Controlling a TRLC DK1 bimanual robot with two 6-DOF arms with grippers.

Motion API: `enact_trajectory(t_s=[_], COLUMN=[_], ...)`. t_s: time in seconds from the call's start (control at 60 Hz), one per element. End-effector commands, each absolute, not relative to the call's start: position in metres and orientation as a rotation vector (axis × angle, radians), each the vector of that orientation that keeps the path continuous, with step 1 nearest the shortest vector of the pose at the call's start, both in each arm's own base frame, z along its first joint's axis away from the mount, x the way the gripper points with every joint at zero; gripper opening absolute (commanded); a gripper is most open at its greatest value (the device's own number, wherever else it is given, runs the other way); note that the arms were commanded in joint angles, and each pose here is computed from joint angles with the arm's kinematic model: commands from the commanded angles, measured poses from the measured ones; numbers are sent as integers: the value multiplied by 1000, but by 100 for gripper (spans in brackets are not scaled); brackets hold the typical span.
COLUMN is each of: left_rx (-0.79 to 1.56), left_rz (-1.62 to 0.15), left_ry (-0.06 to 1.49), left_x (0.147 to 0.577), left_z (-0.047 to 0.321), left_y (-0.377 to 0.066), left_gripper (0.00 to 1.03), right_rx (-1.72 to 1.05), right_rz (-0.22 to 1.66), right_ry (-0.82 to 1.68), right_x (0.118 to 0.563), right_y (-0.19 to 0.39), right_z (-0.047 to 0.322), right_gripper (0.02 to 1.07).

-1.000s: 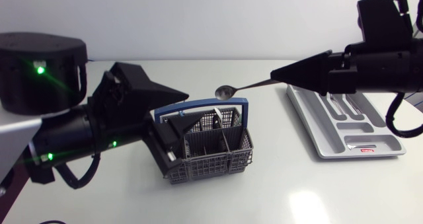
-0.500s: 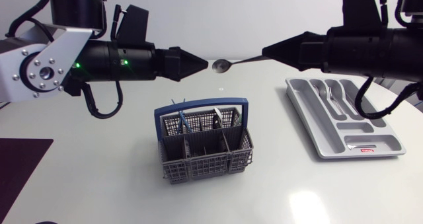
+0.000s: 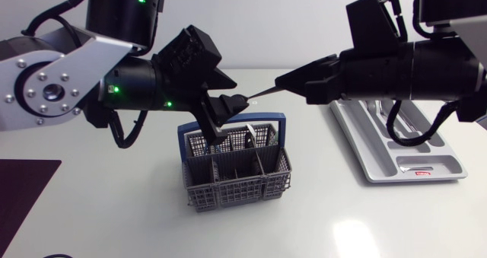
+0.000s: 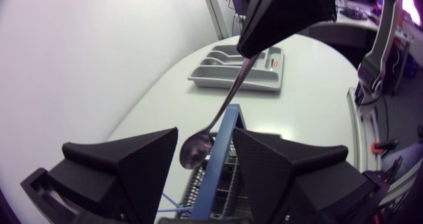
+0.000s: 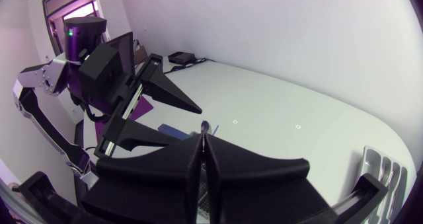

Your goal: Unload the cutlery basket into the drawer organizer.

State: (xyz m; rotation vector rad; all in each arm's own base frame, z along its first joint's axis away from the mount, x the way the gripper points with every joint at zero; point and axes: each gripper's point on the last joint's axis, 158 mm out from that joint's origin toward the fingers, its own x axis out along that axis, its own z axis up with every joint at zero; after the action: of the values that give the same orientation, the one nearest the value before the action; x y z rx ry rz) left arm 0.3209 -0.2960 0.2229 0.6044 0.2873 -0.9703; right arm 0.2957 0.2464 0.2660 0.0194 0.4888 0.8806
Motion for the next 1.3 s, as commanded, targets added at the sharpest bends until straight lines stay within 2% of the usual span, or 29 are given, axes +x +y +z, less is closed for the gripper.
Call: enact_trajectory(t_s=[0.0,0.117,0.133,0.167,0.217,0.283,0.35,0.633,0.883,0.95,1.233,1.283], left_rx=[776,945,992,1029,1043,1053,1055,1070,1054,1049,1081,1101], left_rz=[-990,-968,-946,-949,-945,-933,-927,-882,-849,-836,-853,-864], left_ry=[197,99,55,26,16,13,18,33,44,35,54,64], left_x=[310,300,297,292,290,290,292,304,317,322,320,319], left_z=[221,210,211,211,211,213,214,217,220,223,220,219], left_y=[-299,-305,-308,-311,-313,-313,-312,-301,-296,-295,-294,-294], left_gripper=[60,58,52,46,41,40,35,31,12,4,3,3], right_rx=[-11,-24,-25,-31,-35,-36,-40,-51,-50,-49,-52,-57], right_rz=[897,912,913,912,909,908,911,905,898,901,896,889], right_ry=[477,480,479,477,473,474,480,482,494,497,511,511], right_x=[294,287,286,285,285,283,278,270,264,262,260,261], right_y=[254,261,262,262,262,261,261,259,254,254,251,249], right_z=[272,272,272,273,274,274,273,270,262,260,252,250], right_gripper=[9,9,9,10,10,10,10,10,10,10,13,21])
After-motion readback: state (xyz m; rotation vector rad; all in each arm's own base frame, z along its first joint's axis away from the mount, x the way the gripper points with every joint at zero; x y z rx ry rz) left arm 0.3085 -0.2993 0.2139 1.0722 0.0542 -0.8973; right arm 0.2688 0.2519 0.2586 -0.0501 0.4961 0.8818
